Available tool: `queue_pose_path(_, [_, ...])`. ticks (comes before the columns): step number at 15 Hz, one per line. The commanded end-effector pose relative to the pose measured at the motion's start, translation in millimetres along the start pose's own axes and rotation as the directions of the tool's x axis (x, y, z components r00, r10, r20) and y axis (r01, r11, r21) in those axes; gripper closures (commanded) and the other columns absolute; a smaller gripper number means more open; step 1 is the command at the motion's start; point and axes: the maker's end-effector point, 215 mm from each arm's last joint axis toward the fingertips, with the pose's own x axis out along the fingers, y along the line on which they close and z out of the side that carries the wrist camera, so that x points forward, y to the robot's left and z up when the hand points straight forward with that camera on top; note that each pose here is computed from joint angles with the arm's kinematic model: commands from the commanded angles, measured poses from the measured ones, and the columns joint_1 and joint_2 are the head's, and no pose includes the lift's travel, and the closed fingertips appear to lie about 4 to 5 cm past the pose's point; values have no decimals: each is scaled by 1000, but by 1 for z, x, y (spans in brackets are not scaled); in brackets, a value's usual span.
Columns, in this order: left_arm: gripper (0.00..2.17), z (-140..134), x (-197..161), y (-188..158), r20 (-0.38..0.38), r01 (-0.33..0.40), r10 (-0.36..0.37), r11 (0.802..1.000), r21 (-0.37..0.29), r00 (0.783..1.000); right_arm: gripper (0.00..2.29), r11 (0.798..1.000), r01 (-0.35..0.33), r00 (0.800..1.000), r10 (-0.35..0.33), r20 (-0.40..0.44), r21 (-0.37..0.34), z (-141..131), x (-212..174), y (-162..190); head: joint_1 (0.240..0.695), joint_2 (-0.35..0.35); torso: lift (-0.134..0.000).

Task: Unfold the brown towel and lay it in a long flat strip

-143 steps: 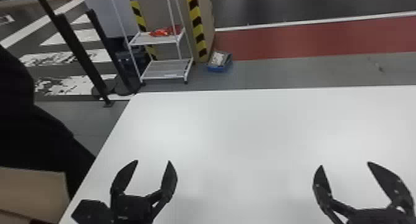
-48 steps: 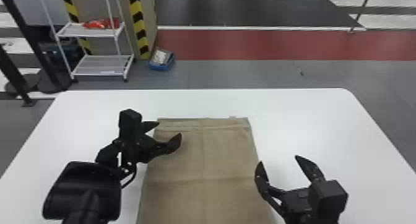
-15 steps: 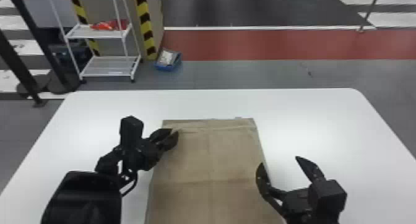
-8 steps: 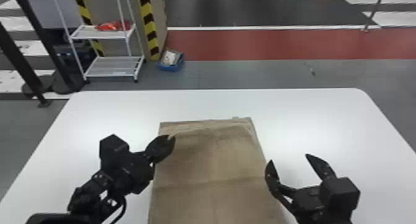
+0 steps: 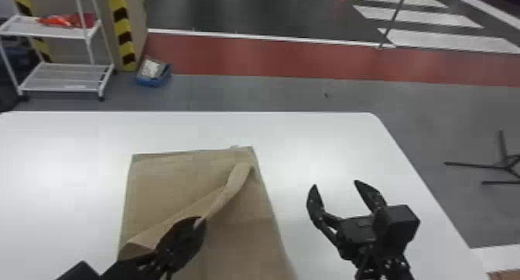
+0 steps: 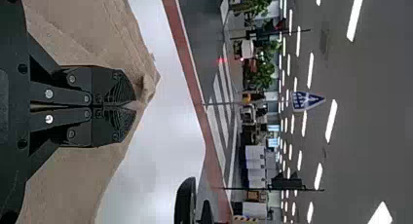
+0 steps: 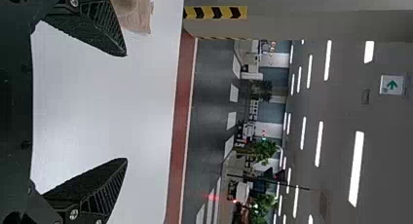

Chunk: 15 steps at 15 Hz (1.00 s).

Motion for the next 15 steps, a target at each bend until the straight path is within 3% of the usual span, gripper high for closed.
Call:
queue_pose_path(1, [1190,-7,5,-44,-7,66,-67,997,-39,998,117,1000,14,1000,-14,13,-2,7,0,-9,695,-259,-117])
queue_pose_path(2, [1183,-7,9,-60,-3,92,-93,994,-55,996,117,1000,14,1000,-14,16,-3,9,1,-9,695,-281,-117])
queue_pose_path(3, [778,-10,12,-80,-3,128,-128,989,-73,992,117,1000,14,1000,-14,16,-8,10,2,-10,695,-305,-117])
queue_pose_path(4, [137,-12,14,-95,-7,153,-154,985,-74,988,117,1000,11,1000,-11,25,-9,15,3,-9,695,-325,-117])
queue_pose_path(5, [-2,-17,14,-104,-15,171,-172,983,-74,985,117,1000,9,999,-9,32,-11,19,4,-8,695,-350,-117])
queue_pose_path(6, [-2,-18,14,-104,-17,170,-171,983,-75,985,117,1000,1,999,0,36,-18,24,4,-4,695,-350,-117])
queue_pose_path(8, [33,-14,11,-74,3,106,-106,992,-66,994,113,999,-14,999,15,29,-46,29,2,2,695,-350,-117])
queue_pose_path(10, [33,-11,-5,-3,37,-35,39,994,-100,999,113,993,-68,997,71,25,-100,36,-1,22,695,-350,-117])
queue_pose_path(11, [33,-15,-21,46,46,-135,142,981,-136,989,113,984,-113,993,115,6,-138,35,-2,38,695,-348,-117])
queue_pose_path(12, [33,-15,-38,89,66,-217,230,963,-160,971,113,971,-159,987,161,-4,-180,34,-5,52,695,-302,-117])
queue_pose_path(13, [33,-22,-65,140,67,-320,337,929,-185,939,113,949,-213,977,212,-27,-233,33,-9,68,695,-167,-117])
queue_pose_path(14, [29,-30,-93,180,56,-393,410,898,-199,910,113,919,-278,960,271,-67,-281,26,-14,85,695,-102,-117])
queue_pose_path(15, [29,-34,-125,219,53,-464,484,859,-216,873,117,872,-351,936,331,-116,-342,18,-21,103,695,-18,-117])
